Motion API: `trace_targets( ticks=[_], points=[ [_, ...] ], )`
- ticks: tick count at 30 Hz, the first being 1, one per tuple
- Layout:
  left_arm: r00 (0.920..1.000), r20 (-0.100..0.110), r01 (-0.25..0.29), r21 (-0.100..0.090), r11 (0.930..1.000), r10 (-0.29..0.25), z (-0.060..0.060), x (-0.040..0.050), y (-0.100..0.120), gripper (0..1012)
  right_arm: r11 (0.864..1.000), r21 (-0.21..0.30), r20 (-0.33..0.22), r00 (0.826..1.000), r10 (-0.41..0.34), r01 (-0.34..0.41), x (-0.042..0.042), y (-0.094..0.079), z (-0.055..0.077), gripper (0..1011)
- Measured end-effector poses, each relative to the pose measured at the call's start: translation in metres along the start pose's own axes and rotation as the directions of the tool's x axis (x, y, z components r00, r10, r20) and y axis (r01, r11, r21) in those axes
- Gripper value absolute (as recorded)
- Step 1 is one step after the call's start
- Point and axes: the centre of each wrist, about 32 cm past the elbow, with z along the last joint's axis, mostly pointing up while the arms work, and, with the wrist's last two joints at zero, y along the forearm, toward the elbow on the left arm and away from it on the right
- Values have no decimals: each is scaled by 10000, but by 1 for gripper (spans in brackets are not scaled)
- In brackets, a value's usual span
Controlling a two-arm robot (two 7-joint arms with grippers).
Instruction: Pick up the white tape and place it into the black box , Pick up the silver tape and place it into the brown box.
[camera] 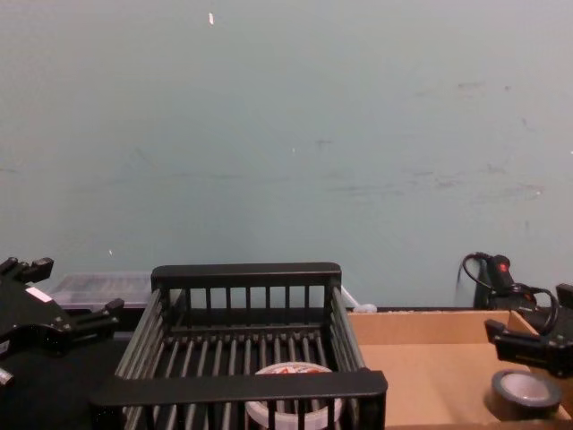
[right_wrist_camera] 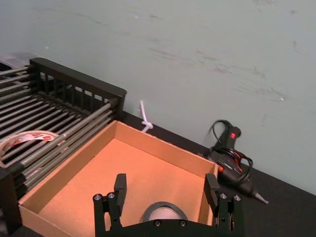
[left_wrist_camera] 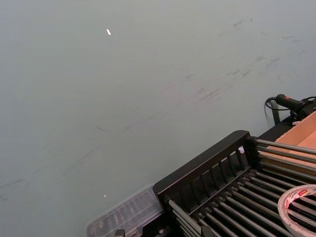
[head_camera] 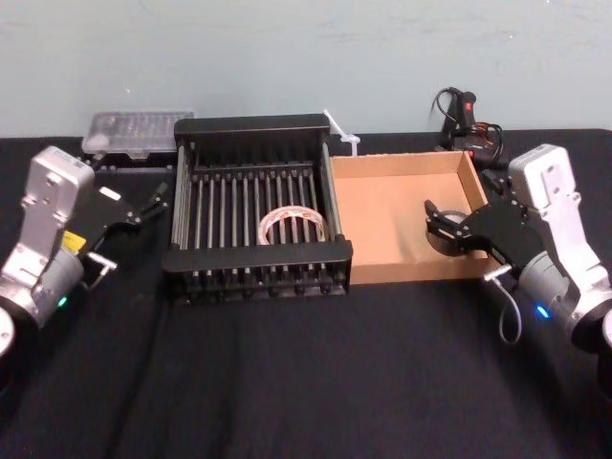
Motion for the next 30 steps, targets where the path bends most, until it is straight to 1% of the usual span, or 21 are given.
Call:
trace_targets(
  ticks=[3,30],
  points=[
    [10000,1,0,0,10000,0,0,0,0,1002,9999,-92,-116,9998,-143,142,9,-9,-11,1000],
    [10000,1,0,0,10000,0,0,0,0,1001,10000,-86,-61,10000,-49,48,3,1,-6,1000]
  ],
)
